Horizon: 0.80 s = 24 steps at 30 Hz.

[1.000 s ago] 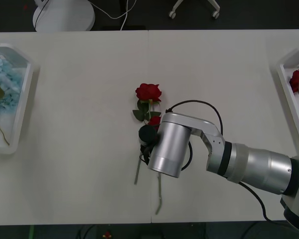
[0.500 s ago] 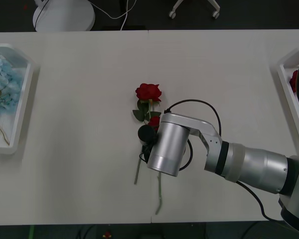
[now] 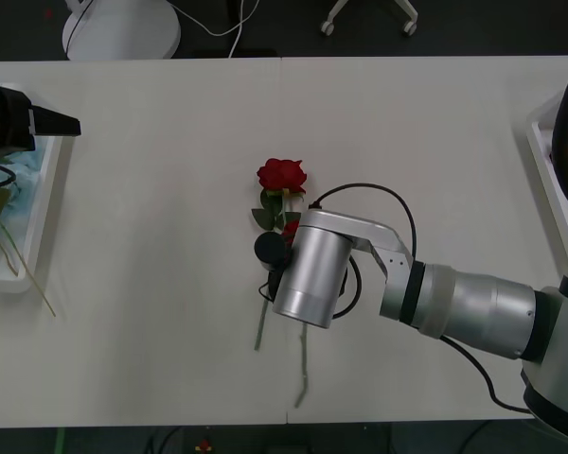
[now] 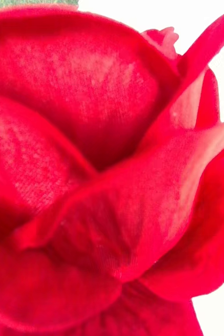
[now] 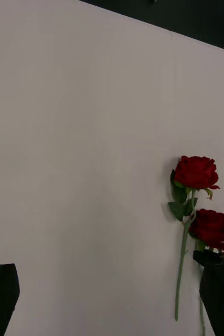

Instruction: Put the red flowers into the right box and the blue flowers into the left box

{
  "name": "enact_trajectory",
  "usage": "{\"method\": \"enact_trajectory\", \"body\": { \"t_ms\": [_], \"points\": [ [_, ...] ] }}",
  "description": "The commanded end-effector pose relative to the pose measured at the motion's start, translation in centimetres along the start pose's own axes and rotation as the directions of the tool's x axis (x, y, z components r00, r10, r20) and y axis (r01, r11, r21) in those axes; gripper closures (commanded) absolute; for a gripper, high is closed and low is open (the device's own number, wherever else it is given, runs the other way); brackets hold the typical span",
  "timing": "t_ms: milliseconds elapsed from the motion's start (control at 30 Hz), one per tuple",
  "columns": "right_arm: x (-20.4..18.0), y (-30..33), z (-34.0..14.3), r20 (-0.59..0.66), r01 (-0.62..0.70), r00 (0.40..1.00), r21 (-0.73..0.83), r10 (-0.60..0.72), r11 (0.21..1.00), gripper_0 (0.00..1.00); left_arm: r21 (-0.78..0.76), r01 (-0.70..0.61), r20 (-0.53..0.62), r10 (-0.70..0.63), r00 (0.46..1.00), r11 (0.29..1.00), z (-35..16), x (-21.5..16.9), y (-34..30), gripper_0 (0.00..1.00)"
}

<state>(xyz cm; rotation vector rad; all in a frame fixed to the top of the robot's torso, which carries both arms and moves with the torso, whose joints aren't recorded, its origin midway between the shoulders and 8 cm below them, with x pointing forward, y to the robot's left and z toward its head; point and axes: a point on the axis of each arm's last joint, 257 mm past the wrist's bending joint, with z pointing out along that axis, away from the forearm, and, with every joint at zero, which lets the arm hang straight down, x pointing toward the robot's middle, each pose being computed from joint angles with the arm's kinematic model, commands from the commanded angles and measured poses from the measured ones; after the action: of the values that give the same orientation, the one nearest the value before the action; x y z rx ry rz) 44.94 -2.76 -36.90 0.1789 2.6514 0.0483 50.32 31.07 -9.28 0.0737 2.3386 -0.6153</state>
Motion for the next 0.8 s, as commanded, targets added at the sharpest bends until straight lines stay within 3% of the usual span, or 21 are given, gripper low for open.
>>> {"method": "enact_trajectory", "body": {
  "t_ms": [33, 333, 600, 800],
  "points": [
    [-0.8, 2.1, -1.1, 0.005, 0.078, 0.997, -0.034, -0.078, 0.996, 1.00, 0.043, -0.039, -0.024, 0.040, 0.999, 0.998, 1.2, 1.6, -1.3, 0.00],
    [-8.6, -3.0, -3.2, -0.001, 0.029, 1.000, -0.024, -0.029, 0.999, 1.00, 0.159, -0.244, 0.029, 0.243, 0.970, 0.957, 3.9, 5.2, -2.4, 0.00],
    [-17.7, -10.8, -10.2, -0.008, 0.007, 1.000, -0.050, -0.008, 0.999, 1.00, 0.176, -0.415, 0.089, 0.405, 0.910, 0.893, 5.8, 7.7, -2.5, 0.00],
    [-24.3, -19.5, -14.0, 0.055, -0.015, 0.998, -0.011, 0.016, 1.000, 1.00, 0.205, -0.432, 0.119, 0.416, 0.902, 0.878, 8.7, 9.1, -4.7, 0.00]
  ]
}}
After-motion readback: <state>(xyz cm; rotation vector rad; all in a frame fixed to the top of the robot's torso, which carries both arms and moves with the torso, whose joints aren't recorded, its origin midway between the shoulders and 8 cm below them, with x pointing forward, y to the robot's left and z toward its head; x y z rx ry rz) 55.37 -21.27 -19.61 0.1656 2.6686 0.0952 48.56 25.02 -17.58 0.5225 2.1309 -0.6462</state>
